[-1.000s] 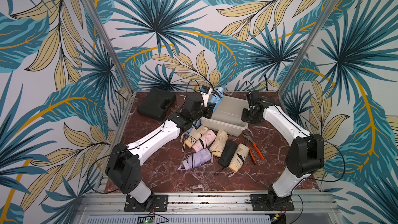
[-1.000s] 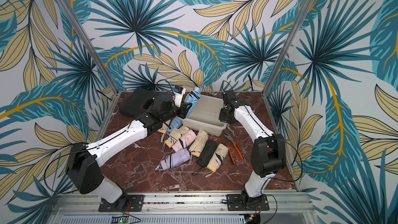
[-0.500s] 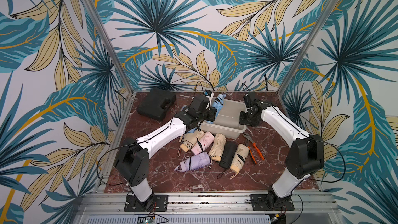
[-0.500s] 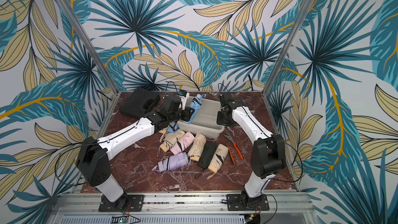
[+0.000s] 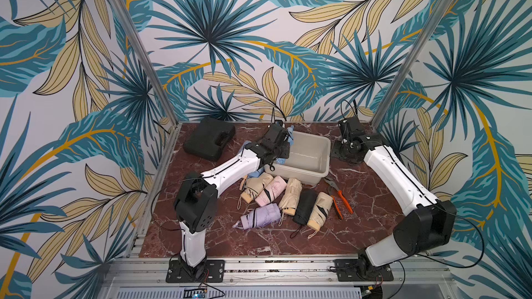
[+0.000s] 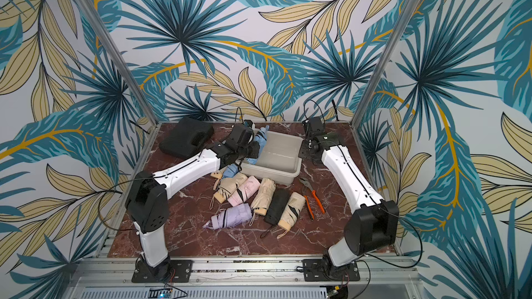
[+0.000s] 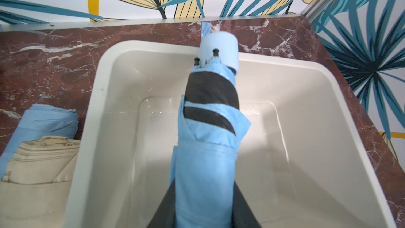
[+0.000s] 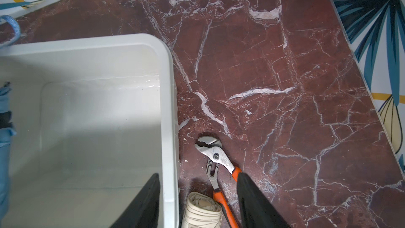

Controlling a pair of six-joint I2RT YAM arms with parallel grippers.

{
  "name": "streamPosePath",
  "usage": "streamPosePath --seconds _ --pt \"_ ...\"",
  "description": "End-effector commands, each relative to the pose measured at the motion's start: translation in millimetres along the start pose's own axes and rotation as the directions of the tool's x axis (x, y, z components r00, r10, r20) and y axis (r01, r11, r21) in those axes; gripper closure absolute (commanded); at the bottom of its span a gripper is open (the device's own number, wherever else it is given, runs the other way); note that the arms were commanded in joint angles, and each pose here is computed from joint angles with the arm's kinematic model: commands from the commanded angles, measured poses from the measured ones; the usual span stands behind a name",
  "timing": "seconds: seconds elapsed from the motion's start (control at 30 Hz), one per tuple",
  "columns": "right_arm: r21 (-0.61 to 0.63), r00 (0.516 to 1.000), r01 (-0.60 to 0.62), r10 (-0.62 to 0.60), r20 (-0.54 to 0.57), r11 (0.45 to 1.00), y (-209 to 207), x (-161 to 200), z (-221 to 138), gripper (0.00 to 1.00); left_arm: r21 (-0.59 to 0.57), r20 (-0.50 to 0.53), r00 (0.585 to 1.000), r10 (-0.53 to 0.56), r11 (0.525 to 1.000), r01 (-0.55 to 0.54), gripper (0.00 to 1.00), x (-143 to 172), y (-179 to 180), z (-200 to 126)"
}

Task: Put the umbrella into the storage box
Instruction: Place the umbrella in the storage box.

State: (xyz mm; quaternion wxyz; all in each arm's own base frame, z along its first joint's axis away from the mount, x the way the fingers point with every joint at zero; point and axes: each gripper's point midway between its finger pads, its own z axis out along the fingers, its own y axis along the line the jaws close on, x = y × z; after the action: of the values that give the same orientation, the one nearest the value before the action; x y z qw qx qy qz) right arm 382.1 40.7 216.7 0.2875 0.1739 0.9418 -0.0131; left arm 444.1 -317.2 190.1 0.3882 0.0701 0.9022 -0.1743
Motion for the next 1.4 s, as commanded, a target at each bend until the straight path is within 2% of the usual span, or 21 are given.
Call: streamPosePath --seconds 0.0,0.17,0.4,0.5,0.53,0.63,0.77,0.9,1.03,1.1,1.2,1.37 --pt "-0.011 0.999 -0.032 0.032 -0.024 0.999 -3.8 12.1 -5.7 0.42 -0.047 0.013 0.999 -0.031 0.998 0.032 1.0 -10.9 12.8 2.1" --pt "-0.01 0.999 -0.04 0.04 0.011 0.999 -9.7 9.7 -17.1 0.41 -0.077 -0.05 0.997 -0.063 0.995 0.059 1.0 11.4 21.4 12.9" --pt "-0.03 0.999 -0.034 0.035 0.029 0.999 -8.8 6.6 -26.2 0.42 -0.096 -0.051 0.997 -0.054 0.994 0.048 1.0 14.3 22.8 40.1" --pt "-0.041 0.999 -0.023 0.024 0.041 0.999 -8.9 5.6 -32.1 0.42 -0.096 -0.048 0.998 -0.043 0.995 0.038 0.67 14.2 22.3 49.4" --pt "-0.043 0.999 -0.015 0.017 0.044 0.999 -9.3 5.8 -33.4 0.42 -0.099 -0.042 0.998 -0.046 0.994 0.042 0.6 13.9 22.8 51.2" --pt "-0.041 0.998 0.007 -0.005 0.06 0.999 -11.3 4.3 -38.2 0.42 -0.106 -0.027 0.999 -0.047 0.993 0.044 0.48 12.2 24.6 52.3" --pt "-0.038 0.996 0.03 -0.027 0.087 0.999 -13.5 0.0 -45.2 0.42 -0.096 -0.008 0.999 -0.043 0.994 0.042 0.4 4.9 21.2 40.2" --pt "-0.047 0.993 0.058 -0.053 0.102 0.997 -11.5 -4.4 -50.3 0.41 -0.058 0.06 0.998 -0.033 0.998 0.037 0.34 -14.1 9.8 14.8" --pt "-0.161 0.986 0.135 -0.116 0.12 0.978 9.9 -6.5 -58.6 0.41 0.001 0.157 0.986 -0.048 0.999 0.049 0.34 -37.9 -0.3 -24.1" --pt "-0.268 0.975 0.2 -0.164 0.15 0.943 30.7 -4.1 -66.3 0.41 0.038 0.223 0.972 -0.071 0.997 0.064 0.34 -49.3 -2.5 -45.7" --pt "-0.4 0.924 0.365 -0.274 0.267 0.84 64.1 3.6 -84.8 0.41 0.071 0.305 0.946 -0.108 0.993 0.09 0.34 -54.8 3.3 -78.1" --pt "-0.541 0.785 0.619 -0.426 0.45 0.57 109.1 34.9 -118.0 0.41 0.083 0.327 0.926 -0.188 0.982 0.17 0.3 -42.7 34.2 -113.2"
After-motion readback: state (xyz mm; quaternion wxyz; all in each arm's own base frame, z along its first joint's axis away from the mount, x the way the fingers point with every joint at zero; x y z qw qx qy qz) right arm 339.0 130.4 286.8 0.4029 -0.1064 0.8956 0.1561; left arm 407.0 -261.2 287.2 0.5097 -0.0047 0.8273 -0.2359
